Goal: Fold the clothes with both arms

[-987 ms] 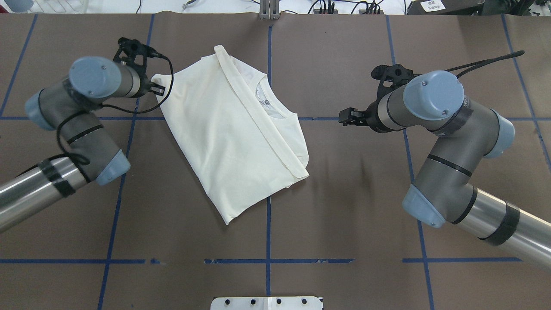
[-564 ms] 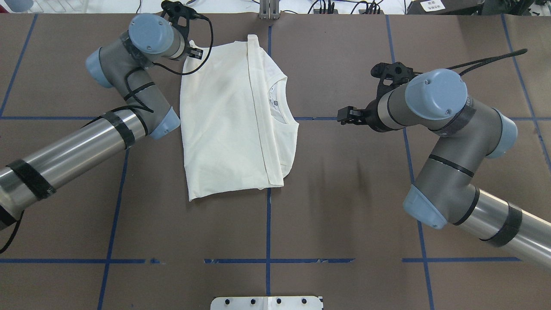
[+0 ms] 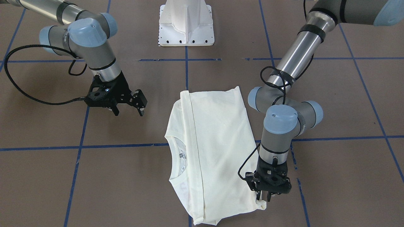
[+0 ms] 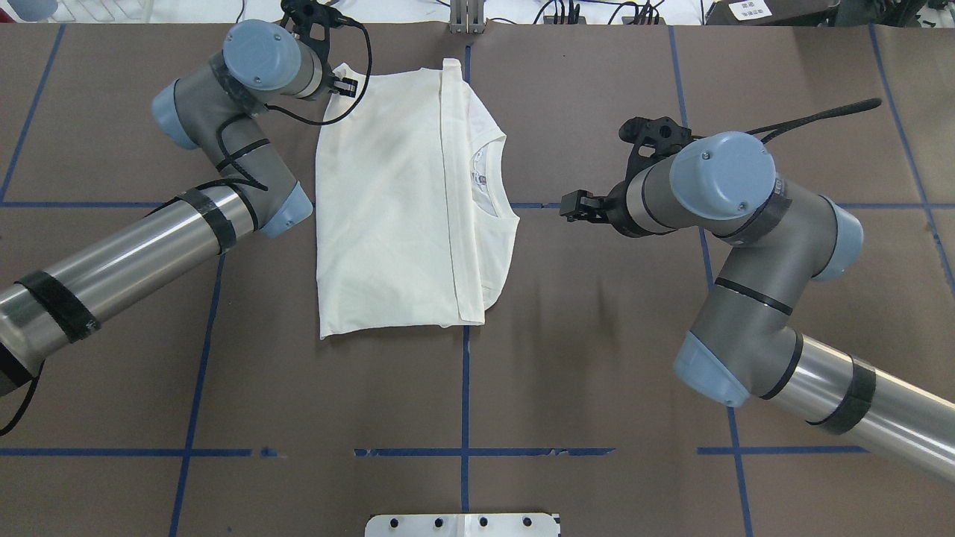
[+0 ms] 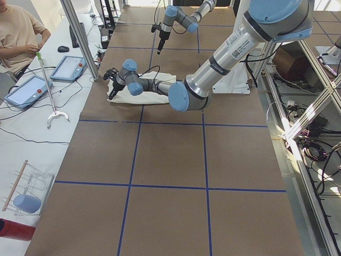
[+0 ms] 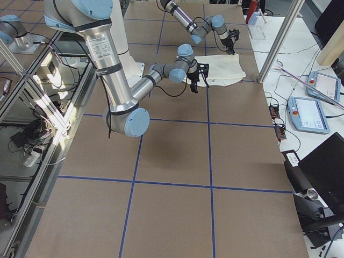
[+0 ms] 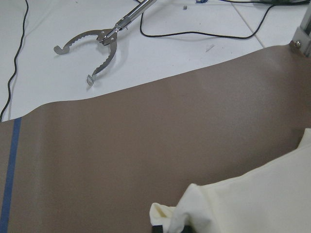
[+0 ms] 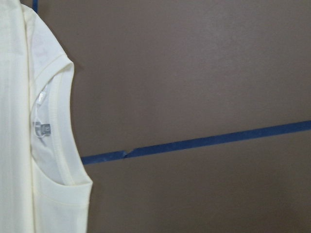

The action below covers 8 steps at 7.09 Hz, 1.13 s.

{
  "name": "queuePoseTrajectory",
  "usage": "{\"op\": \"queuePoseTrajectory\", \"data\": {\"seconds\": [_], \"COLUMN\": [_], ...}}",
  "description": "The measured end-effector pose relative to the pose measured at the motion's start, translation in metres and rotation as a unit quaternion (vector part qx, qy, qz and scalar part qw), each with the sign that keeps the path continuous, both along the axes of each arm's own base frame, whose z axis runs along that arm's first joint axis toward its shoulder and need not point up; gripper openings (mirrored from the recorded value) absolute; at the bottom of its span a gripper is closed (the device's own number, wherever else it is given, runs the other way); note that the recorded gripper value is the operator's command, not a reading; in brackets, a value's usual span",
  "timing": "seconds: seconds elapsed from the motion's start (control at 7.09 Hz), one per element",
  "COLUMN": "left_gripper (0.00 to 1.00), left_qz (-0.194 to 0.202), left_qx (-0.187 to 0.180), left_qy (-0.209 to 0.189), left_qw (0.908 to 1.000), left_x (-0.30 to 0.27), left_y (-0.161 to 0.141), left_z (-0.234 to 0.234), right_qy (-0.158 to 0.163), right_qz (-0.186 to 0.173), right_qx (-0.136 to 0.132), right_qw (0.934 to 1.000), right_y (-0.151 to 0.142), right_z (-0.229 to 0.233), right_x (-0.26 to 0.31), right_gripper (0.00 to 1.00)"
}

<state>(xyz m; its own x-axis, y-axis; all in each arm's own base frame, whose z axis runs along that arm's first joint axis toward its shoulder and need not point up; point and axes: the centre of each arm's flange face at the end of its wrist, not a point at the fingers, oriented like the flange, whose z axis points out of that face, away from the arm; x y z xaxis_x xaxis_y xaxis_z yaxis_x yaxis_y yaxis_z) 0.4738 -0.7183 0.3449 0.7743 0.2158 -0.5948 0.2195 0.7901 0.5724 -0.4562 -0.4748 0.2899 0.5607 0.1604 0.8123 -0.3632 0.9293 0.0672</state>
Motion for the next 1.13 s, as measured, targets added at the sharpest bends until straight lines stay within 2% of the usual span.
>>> {"op": "queuePoseTrajectory", "data": {"seconds": [0.28, 0.42, 0.56, 0.71, 1.13], "left_gripper": [1.00, 1.00, 1.00, 1.00, 1.00], "left_qz": [0.044, 0.061, 0.067, 0.069, 0.069], "left_qx": [0.025, 0.038, 0.046, 0.049, 0.049], "left_qy": [0.026, 0.037, 0.044, 0.048, 0.051], "left_qw": [0.9984, 0.9967, 0.9957, 0.9953, 0.9951], "left_x": [-0.025, -0.036, -0.043, -0.045, -0.046], "left_y": [0.025, 0.036, 0.042, 0.045, 0.047], "left_z": [0.007, 0.016, 0.023, 0.026, 0.028], "right_qy": [-0.013, -0.009, -0.003, 0.006, 0.034], "right_qz": [0.069, 0.091, 0.102, 0.105, 0.096], "right_qx": [-0.050, -0.078, -0.095, -0.103, -0.112], "right_qw": [0.9963, 0.9927, 0.9902, 0.9892, 0.9885], "right_y": [-0.005, -0.001, 0.007, 0.016, 0.035], "right_z": [-0.049, -0.066, -0.072, -0.071, -0.054], "right_x": [-0.076, -0.102, -0.118, -0.128, -0.143], "right_gripper": [0.74, 0.70, 0.60, 0.56, 0.55]}}
